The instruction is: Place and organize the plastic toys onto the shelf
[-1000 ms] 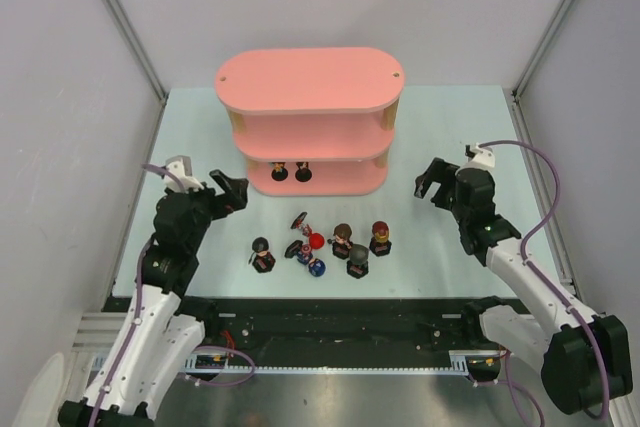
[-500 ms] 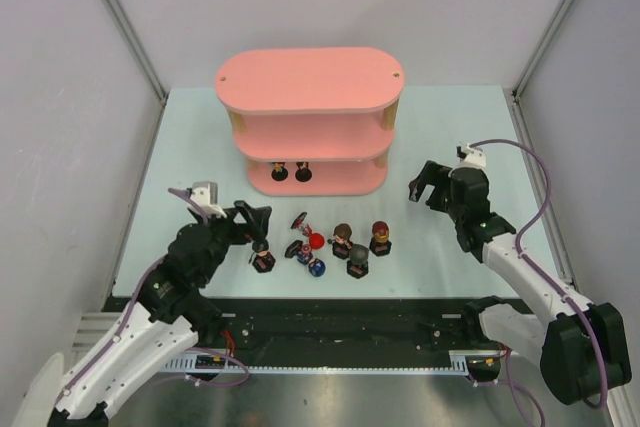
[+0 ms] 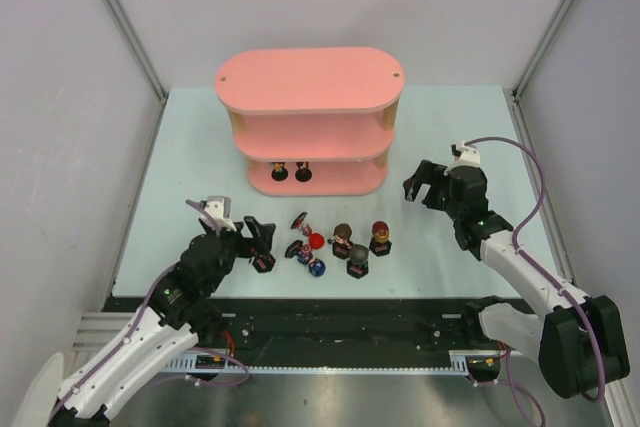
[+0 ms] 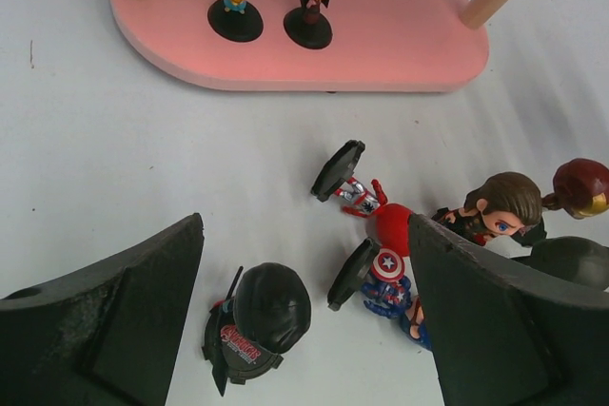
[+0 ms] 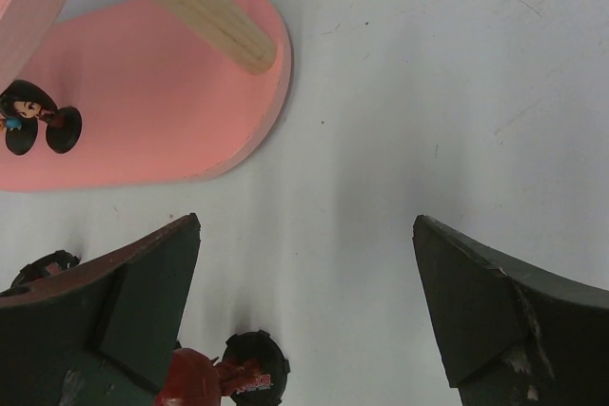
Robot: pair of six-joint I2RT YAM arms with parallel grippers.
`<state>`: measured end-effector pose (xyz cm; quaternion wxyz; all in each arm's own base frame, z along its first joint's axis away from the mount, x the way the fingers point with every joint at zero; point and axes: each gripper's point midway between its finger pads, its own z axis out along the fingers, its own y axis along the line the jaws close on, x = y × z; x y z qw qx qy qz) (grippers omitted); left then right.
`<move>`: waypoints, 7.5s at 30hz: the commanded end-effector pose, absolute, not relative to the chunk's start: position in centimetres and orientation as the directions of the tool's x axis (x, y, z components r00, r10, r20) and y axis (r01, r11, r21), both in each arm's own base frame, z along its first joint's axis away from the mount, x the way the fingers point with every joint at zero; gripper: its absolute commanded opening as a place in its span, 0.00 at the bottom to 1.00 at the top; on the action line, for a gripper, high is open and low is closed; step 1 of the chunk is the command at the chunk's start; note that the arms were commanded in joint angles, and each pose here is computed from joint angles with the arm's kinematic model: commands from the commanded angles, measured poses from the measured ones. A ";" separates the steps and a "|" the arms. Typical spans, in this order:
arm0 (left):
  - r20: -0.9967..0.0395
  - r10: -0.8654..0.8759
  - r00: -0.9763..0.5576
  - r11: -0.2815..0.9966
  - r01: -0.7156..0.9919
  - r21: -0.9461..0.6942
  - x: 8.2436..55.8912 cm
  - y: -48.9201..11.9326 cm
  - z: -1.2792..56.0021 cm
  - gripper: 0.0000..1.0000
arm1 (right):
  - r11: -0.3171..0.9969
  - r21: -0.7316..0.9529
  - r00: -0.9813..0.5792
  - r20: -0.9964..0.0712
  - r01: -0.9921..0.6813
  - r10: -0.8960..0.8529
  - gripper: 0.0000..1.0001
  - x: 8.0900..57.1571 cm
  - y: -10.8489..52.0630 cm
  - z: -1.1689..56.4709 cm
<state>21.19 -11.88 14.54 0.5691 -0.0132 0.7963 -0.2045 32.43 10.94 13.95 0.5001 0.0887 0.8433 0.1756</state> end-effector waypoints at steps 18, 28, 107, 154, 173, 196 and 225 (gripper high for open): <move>-0.867 -0.238 -0.438 0.948 0.090 -0.306 18.7 -12.9 10.7 0.84 | 0.921 0.385 -0.468 -0.826 -0.060 0.315 1.00 33.2 11.6 14.7; -0.861 -0.265 -0.434 0.953 0.016 -0.301 18.3 -12.0 10.2 0.83 | 0.921 0.386 -0.474 -0.823 -0.059 0.314 1.00 33.1 11.6 14.5; -0.875 -0.172 -0.452 0.980 0.015 -0.201 18.7 -12.5 9.9 0.61 | 0.919 0.394 -0.497 -0.797 0.002 0.343 1.00 33.5 10.4 13.2; -0.885 -0.133 -0.447 0.982 0.065 -0.180 18.9 -13.3 10.4 0.41 | 0.920 0.390 -0.504 -0.790 0.024 0.348 1.00 33.5 10.1 12.8; -0.915 -0.239 -0.325 0.946 0.135 -0.295 20.6 -16.0 20.1 0.36 | 0.919 0.394 -0.495 -0.794 0.022 0.352 1.00 33.5 10.0 13.2; -0.920 -0.344 -0.188 0.939 -0.041 -0.343 27.4 -13.0 30.3 0.11 | 0.930 0.364 -0.485 -0.804 0.054 0.343 1.00 33.2 9.0 13.2; -0.872 -0.469 -0.137 0.883 -0.098 -0.459 26.8 -11.1 45.5 0.00 | 0.926 0.374 -0.490 -0.797 0.057 0.352 1.00 33.3 9.1 13.0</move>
